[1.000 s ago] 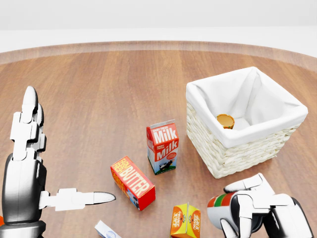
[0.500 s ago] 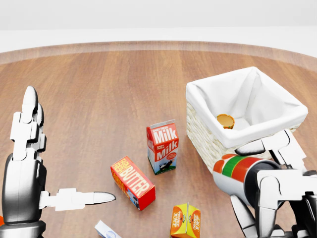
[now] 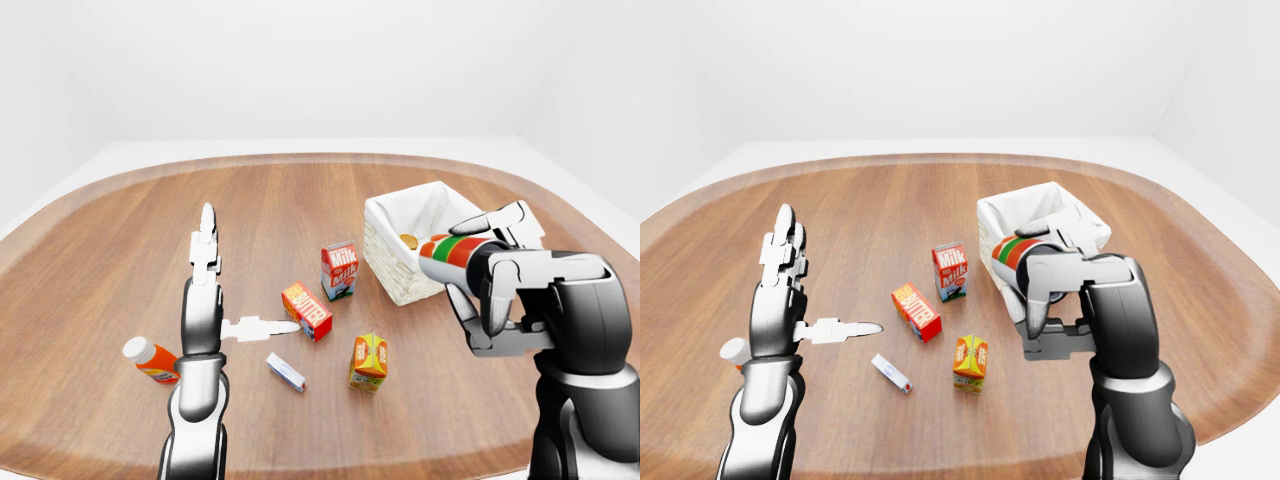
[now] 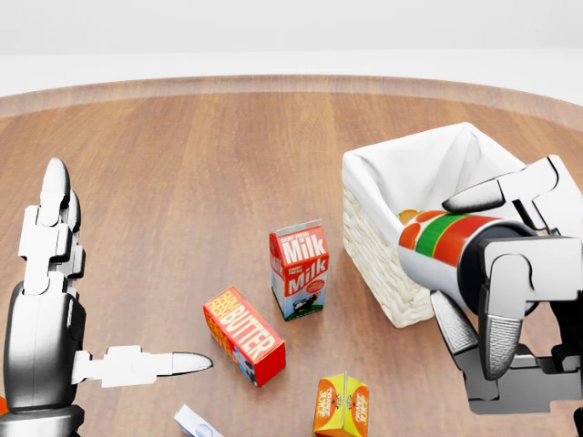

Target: Pick up the alphabet soup and the tomato sauce, and put them in the basket.

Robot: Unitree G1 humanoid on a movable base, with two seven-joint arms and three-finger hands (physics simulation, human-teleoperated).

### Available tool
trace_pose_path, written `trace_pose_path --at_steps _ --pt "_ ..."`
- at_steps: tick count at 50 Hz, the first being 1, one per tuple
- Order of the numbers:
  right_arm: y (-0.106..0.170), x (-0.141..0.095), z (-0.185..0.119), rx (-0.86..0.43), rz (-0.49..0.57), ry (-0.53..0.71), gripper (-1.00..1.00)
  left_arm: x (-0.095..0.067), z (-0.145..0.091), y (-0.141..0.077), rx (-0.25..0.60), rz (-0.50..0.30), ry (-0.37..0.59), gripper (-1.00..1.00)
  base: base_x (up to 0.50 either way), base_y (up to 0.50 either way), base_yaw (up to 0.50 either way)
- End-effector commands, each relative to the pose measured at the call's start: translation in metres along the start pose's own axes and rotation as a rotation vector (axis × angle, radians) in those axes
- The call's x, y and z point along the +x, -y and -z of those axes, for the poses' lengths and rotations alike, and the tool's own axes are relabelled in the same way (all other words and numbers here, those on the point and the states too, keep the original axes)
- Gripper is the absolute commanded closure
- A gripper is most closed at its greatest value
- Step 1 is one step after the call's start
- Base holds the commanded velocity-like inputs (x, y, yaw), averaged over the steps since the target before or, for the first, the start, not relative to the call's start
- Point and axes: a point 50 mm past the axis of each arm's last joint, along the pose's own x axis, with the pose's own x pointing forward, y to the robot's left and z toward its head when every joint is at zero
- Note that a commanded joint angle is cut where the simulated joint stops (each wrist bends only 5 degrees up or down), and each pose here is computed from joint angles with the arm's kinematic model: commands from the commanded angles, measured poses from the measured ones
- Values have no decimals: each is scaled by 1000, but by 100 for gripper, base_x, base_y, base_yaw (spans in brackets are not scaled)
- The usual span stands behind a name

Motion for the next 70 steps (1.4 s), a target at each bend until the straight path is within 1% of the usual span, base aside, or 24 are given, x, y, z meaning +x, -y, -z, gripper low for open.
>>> trace_pose_path --at_steps 1,9,18,21,25,30,38,44,49,61,68,70 --pt "7 15 -6 -41 38 47 100 0 0 -1 1 -2 0 -100 0 0 0" --pt "8 28 -5 -61 37 84 100 0 0 -1 2 -3 0 -100 0 0 0" --pt "8 37 17 -51 43 10 100 0 0 -1 2 -3 0 -100 0 0 0" --pt "6 39 22 -57 34 -12 100 -1 4 0 -3 4 -17 -100 0 0 0" --pt "8 44 21 -68 35 5 100 0 3 0 -4 5 -14 -100 0 0 0" --pt "8 50 28 -71 35 -10 100 -1 5 1 -3 6 -23 -100 0 0 0" --pt "5 63 31 -79 23 -2 100 0 1 0 -3 5 -5 -100 0 0 0" --pt "2 71 43 -76 21 -39 100 -1 1 0 -3 5 -4 -100 0 0 0" --pt "1 75 45 -65 26 -44 100 0 0 0 -2 4 0 -100 0 0 0" --pt "-4 88 51 -84 6 -57 100 -1 3 0 -3 6 -12 -100 0 0 0" --pt "-8 89 65 -96 0 -80 100 0 1 1 -3 7 -6 -100 0 0 0" --pt "-6 92 64 -97 2 -84 100 0 1 1 -4 7 -5 -100 0 0 0"
